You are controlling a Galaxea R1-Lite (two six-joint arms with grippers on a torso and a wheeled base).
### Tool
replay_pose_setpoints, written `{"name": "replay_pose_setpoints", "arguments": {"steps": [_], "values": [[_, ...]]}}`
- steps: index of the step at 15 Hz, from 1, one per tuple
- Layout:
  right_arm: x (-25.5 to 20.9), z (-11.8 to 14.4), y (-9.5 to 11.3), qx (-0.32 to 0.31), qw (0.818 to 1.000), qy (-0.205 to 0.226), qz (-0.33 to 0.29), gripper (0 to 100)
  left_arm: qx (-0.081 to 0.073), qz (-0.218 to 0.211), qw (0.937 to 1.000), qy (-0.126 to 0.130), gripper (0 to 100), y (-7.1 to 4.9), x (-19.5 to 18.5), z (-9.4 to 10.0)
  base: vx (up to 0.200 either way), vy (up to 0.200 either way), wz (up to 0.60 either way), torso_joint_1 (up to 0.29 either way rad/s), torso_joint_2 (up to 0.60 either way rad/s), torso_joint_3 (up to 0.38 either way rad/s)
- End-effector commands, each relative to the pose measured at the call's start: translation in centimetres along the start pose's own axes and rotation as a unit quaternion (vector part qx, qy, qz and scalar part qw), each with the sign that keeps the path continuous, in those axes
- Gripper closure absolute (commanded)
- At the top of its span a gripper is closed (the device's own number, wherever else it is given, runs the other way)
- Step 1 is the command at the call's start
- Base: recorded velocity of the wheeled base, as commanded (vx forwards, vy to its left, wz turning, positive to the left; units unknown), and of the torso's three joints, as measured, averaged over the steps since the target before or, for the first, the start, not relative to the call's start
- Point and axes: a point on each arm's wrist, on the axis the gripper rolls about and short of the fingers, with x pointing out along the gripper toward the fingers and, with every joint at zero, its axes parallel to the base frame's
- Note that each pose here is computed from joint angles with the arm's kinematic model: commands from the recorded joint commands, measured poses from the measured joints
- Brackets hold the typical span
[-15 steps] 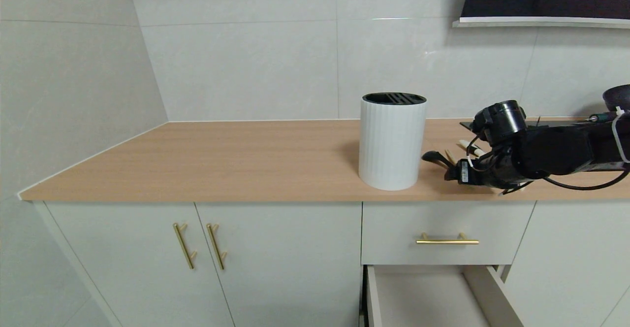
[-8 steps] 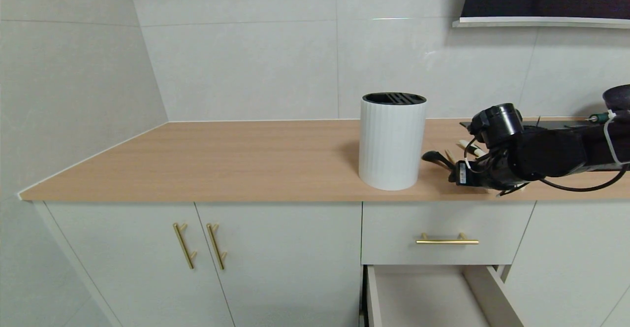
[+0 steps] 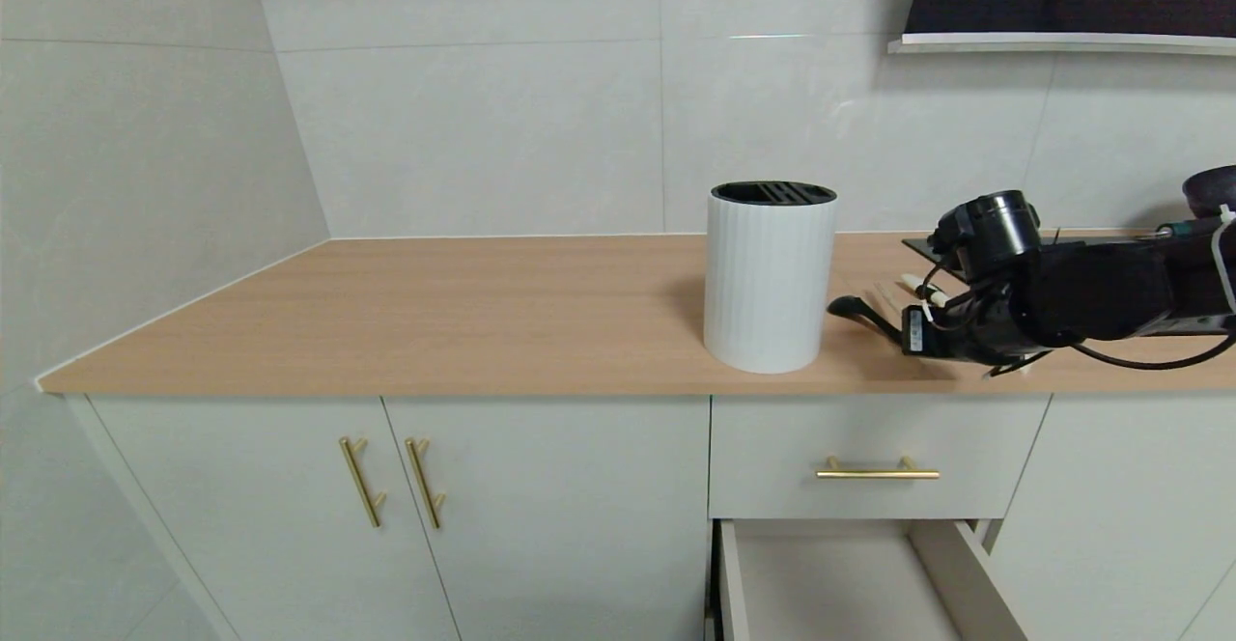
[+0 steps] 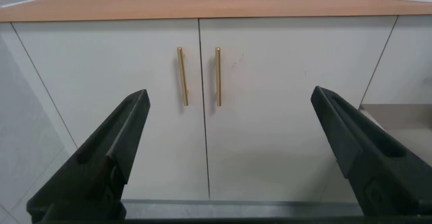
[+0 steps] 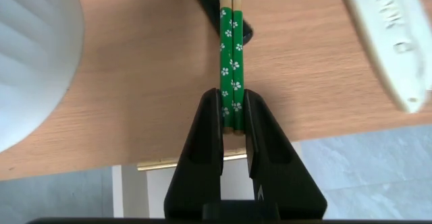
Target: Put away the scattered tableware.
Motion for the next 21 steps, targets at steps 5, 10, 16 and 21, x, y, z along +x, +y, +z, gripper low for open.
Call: {"name": "replay_pose_setpoints", "arguments": {"steps": [5, 10, 16, 21], "values": [[-7.9, 1.0, -2.3, 0.029, 0.998, -0.045, 0.015, 100, 0.000, 0.000, 1.0000, 0.000, 0, 0.0, 0.0, 0.0, 0.000, 0.000, 0.00, 0.000, 0.00, 0.000], [-15.1, -1.3, -5.1, 0.048, 0.996, -0.060, 0.045, 100, 0.000, 0.000, 1.0000, 0.000, 0, 0.0, 0.0, 0.0, 0.000, 0.000, 0.00, 0.000, 0.00, 0.000], [-23.9, -6.1, -8.2, -0.011, 0.983, 0.041, 0.179, 100, 0.000, 0.000, 1.0000, 0.000, 0, 0.0, 0.0, 0.0, 0.000, 0.000, 0.00, 0.000, 0.00, 0.000], [-23.1, -7.6, -8.3, -0.050, 0.980, 0.077, 0.179, 100, 0.000, 0.000, 1.0000, 0.000, 0, 0.0, 0.0, 0.0, 0.000, 0.000, 0.00, 0.000, 0.00, 0.000]]}}
